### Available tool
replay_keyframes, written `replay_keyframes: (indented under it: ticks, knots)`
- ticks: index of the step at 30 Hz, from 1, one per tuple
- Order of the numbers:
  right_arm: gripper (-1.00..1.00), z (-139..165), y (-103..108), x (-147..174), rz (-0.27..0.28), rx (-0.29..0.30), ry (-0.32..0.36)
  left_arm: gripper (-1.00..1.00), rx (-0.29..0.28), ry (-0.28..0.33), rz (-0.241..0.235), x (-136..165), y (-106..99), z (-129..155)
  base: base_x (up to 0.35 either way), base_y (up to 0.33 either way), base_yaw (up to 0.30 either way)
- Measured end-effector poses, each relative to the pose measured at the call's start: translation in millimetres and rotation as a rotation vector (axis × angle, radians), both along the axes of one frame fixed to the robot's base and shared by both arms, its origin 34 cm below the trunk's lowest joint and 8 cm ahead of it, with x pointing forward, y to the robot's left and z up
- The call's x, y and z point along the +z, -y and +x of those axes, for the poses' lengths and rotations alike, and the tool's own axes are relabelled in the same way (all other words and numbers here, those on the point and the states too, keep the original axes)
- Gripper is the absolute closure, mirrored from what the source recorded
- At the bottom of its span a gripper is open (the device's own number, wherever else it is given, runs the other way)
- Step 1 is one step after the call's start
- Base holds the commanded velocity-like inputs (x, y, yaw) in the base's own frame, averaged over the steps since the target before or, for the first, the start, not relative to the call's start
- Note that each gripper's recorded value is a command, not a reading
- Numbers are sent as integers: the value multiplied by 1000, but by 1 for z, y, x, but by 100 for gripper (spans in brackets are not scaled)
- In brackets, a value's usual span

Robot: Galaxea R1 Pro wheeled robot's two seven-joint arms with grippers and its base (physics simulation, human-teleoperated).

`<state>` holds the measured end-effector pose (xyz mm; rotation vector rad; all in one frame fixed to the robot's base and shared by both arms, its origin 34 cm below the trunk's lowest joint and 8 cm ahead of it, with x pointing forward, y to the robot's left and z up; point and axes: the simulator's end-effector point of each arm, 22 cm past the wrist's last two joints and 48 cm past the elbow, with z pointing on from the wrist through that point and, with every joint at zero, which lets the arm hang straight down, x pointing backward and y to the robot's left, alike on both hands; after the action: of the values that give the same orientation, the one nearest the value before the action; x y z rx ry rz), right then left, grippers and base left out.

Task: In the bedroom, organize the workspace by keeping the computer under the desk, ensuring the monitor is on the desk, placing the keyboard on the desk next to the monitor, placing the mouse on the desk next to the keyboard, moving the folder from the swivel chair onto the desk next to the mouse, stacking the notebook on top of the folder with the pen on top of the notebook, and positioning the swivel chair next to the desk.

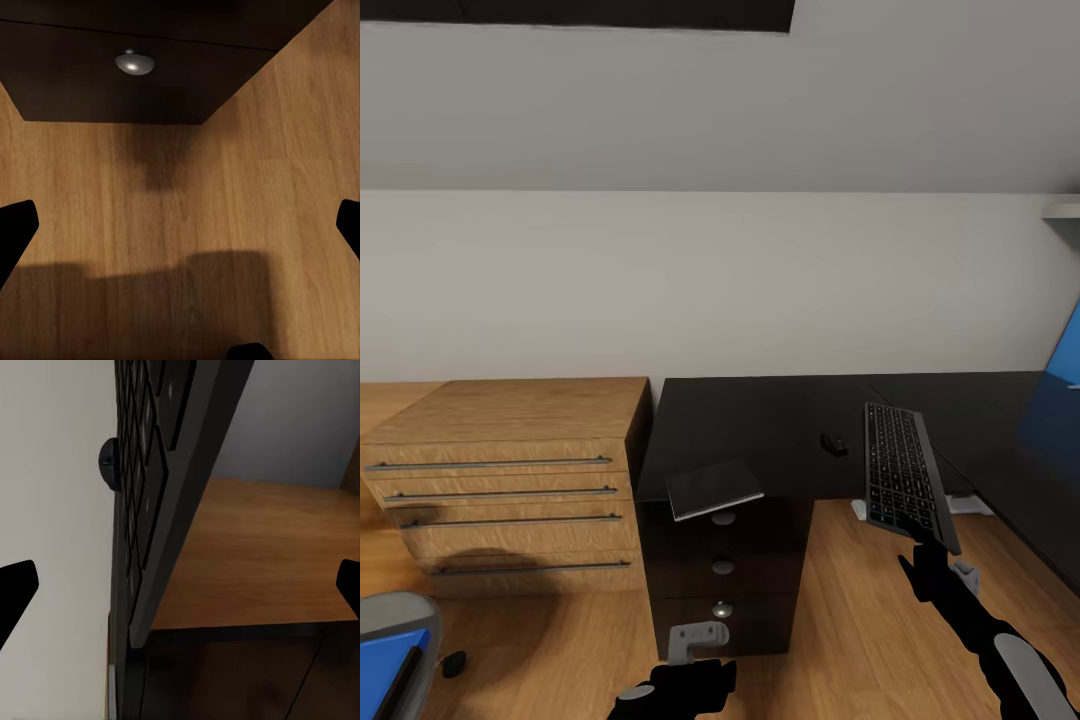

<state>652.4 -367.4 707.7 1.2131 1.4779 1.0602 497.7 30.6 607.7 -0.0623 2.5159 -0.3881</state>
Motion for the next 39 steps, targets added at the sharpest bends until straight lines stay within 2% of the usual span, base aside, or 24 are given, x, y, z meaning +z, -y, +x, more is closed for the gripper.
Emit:
replay_keyframes:
  ticks: [26, 39]
  knots:
    - [-100, 0, 0, 0, 0, 1, 0, -100, 1, -2, 0, 0, 0, 0, 35, 0, 0]
    - [-100, 1, 4, 7, -1, -4, 28, -100, 1, -4, 0, -1, 0, -1, 0, 0, 0]
